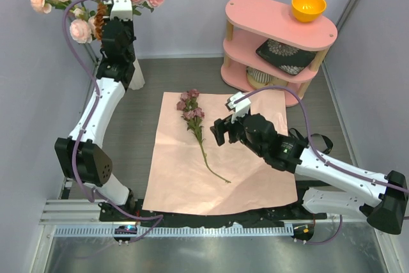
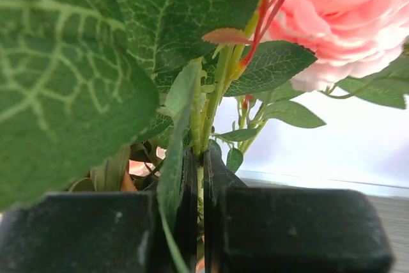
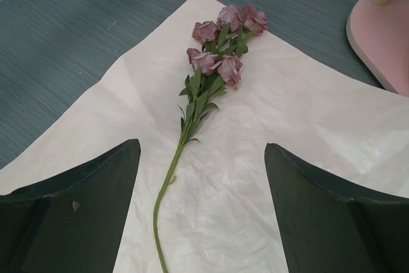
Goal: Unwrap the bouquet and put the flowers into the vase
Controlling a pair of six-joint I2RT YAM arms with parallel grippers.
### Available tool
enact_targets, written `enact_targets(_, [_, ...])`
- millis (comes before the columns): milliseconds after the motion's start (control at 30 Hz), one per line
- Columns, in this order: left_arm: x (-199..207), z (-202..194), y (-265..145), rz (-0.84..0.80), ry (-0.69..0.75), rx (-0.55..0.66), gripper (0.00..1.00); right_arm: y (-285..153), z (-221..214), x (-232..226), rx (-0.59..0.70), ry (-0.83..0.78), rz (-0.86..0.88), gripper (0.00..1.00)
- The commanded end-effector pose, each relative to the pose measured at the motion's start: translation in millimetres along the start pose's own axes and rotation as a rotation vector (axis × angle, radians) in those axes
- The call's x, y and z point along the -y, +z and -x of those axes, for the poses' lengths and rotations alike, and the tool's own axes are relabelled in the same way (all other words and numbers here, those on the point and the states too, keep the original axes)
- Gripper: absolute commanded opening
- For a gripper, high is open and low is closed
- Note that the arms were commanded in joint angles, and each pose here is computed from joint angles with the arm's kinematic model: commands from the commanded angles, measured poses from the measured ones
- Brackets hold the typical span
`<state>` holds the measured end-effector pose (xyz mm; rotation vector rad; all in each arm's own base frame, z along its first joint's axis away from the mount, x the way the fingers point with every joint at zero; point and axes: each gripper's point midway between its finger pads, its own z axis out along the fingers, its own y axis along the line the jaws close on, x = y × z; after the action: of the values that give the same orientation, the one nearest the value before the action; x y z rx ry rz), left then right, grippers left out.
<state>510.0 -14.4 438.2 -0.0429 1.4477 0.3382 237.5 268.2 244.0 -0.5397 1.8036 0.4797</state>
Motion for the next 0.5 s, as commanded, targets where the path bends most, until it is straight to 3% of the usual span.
enact_targets(0, [-20, -5, 6, 0.113, -0.056, 0.010, 0.00, 2, 10, -5, 0.033, 0.034, 0.019, 0.84])
enact_targets(467, [-19, -67, 15, 0.191, -0.099, -0.125, 0.00, 10, -2, -15, -0.011, 0.051, 0.057, 0.84])
